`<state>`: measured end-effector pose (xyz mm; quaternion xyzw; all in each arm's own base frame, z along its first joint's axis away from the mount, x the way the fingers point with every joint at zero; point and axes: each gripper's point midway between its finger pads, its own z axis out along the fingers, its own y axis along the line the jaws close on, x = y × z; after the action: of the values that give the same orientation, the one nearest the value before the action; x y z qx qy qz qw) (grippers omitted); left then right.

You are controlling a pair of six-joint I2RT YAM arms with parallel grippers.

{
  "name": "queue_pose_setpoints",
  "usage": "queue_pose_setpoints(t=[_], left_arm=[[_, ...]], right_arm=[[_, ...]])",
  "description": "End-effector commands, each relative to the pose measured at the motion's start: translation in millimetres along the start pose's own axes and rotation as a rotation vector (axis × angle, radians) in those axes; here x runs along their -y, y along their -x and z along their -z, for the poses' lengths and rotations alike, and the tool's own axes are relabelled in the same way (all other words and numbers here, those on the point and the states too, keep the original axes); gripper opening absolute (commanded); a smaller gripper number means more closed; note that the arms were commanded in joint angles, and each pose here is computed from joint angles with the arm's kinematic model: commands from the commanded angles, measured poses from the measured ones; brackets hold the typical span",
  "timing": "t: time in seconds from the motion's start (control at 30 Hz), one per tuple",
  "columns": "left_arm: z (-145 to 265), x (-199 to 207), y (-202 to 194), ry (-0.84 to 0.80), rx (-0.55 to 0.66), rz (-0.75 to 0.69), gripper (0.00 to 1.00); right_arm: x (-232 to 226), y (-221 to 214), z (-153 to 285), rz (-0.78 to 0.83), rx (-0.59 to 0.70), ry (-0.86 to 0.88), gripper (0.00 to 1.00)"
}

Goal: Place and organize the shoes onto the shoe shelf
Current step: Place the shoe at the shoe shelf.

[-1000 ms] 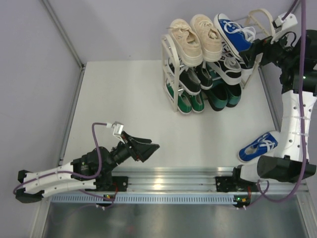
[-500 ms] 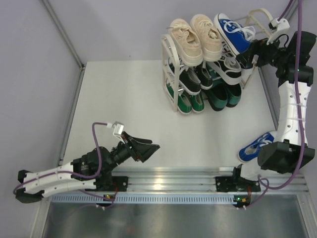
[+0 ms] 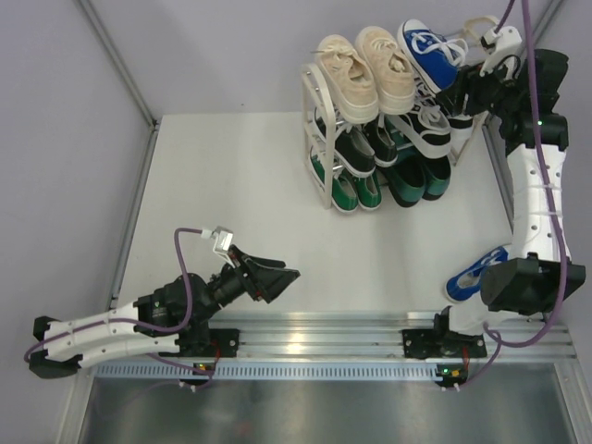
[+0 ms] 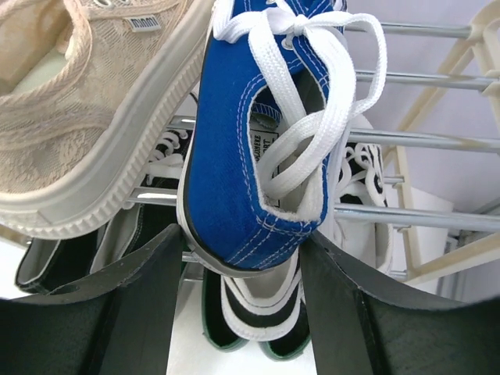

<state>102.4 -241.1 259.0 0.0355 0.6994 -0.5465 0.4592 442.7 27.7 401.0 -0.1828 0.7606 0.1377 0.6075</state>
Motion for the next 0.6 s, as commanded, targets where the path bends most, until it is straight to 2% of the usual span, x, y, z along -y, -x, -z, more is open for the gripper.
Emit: queue_pose_setpoints(t=[0.0,0.27,0.33,0.5,0.57], left_arm=[[-2.1,12.0,8.1,-0.038,0.024,0.019,0.82],[-1.7,13.1,7.4,-0.043,0.019,0.017,0.82],[-1.6,12.9,7.6,-0.043,0.021,0.018,0.82],[-2.3,11.9,7.1,-0.039,0.021,0.016,0.83],[-2.3,11.6,6.8,-0.038,0.020,0.016,0.82]], right_arm=[[11.2,45.6,9.7,0.186,0.116,-0.152,0.49],[12.1,39.1,1.6,0.278,0.095,-0.225,0.49],[14.4,37.2,1.4,0.297,0.087,-0.232,0.55],[16.9,24.5,-1.7,0.339,0.043,-0.231,0.80],[13.7,24.9,0.5,0.348,0.046,-0.220,0.85]])
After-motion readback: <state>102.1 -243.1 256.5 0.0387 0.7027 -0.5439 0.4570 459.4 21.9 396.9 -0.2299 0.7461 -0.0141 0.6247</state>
